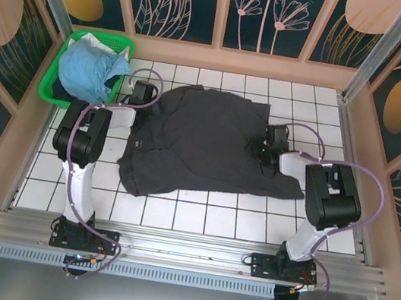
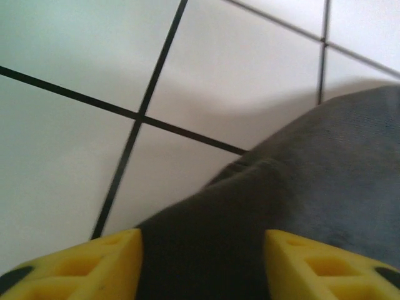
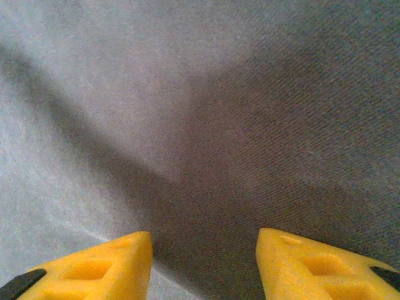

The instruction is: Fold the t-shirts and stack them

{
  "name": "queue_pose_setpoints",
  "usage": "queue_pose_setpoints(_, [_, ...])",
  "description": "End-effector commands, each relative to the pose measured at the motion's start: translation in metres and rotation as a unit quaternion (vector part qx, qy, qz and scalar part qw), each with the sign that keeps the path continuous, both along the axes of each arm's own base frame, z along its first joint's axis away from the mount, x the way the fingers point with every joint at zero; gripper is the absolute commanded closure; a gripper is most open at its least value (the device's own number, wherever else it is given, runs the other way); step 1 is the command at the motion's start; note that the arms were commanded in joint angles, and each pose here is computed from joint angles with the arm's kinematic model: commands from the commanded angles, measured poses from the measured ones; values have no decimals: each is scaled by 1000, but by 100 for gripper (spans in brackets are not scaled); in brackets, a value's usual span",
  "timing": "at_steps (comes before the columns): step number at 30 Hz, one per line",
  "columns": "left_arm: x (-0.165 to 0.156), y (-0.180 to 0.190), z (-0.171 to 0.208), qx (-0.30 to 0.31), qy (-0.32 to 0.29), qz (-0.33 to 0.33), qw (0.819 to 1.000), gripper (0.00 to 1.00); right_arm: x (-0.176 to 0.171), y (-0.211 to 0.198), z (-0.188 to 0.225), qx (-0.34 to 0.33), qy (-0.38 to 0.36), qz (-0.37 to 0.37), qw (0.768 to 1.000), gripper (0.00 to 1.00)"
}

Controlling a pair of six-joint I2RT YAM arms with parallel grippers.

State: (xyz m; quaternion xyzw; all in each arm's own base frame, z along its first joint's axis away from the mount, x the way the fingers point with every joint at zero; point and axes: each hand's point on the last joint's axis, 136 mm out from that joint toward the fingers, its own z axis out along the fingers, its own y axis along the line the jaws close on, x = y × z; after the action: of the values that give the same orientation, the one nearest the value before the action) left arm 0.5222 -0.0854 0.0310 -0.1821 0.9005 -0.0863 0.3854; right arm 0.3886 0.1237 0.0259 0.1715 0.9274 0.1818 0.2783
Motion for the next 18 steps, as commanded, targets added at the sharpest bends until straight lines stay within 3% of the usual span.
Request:
queue_pose_setpoints(1, [1, 13, -8, -2, 23, 2, 1000, 52, -65, -22, -38, -5, 91, -46, 995, 50])
queue_pose_setpoints(4, [-10, 14, -13, -18, 29, -13, 999, 58, -88, -28, -31, 11, 81, -67, 994, 48])
queue_pose_setpoints(8, [-26, 8, -15, -35, 32, -33, 998, 61, -92, -36, -14, 16, 69, -70, 995, 47])
queue_pose_setpoints(13, [-45, 20, -8, -15, 42, -16, 999, 61, -54, -58, 59, -12, -19, -86, 996, 47])
queue_pose_setpoints(18, [-40, 9, 23, -35, 11, -39, 999, 52, 10, -91, 114, -46, -96, -103, 989, 52])
